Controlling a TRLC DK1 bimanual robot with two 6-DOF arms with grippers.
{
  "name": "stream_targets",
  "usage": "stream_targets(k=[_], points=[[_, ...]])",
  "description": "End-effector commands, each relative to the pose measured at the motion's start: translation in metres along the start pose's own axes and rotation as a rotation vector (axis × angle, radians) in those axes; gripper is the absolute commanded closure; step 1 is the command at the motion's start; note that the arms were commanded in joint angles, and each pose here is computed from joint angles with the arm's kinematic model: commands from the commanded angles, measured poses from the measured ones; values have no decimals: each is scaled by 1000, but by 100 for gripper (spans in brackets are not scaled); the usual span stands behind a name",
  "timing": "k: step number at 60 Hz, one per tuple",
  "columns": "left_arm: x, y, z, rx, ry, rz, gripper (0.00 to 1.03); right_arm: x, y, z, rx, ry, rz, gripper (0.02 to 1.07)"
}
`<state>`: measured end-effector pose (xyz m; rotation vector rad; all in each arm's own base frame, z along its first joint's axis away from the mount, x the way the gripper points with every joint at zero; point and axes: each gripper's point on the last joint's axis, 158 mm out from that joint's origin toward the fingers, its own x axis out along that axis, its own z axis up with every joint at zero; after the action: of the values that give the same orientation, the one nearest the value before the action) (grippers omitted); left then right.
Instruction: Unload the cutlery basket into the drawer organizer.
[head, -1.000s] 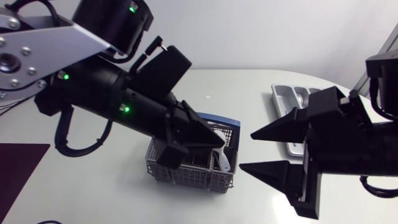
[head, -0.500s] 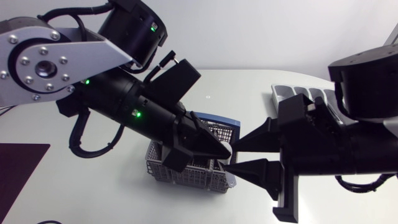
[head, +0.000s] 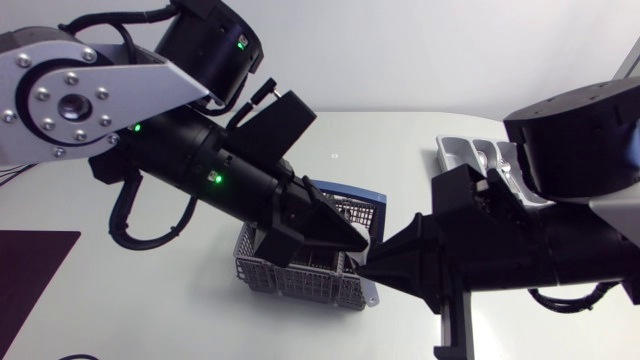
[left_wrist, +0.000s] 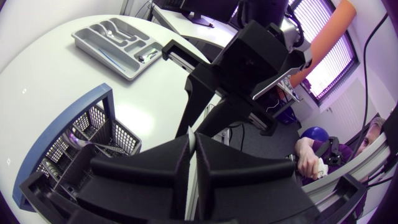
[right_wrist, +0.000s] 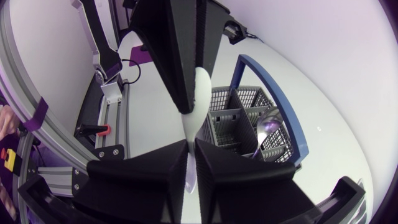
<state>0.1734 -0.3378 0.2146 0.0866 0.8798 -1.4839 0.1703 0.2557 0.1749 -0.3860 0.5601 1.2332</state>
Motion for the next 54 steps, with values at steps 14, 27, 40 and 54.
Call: stream_targets(k=[14,27,40,54], points=[[-15,3,15,-6,-60,14,37,8,8,-25,21,54,20,101],[-38,15,30,-7,-142,69,27,-3,2,-40,23,80,-32,101],[-63,65,25,-60,-171,270,27,-50,-62,-67,63,111,-269,101],[-46,98,-15,-62,-77,451,27,-103,-137,-127,109,188,-505,101]])
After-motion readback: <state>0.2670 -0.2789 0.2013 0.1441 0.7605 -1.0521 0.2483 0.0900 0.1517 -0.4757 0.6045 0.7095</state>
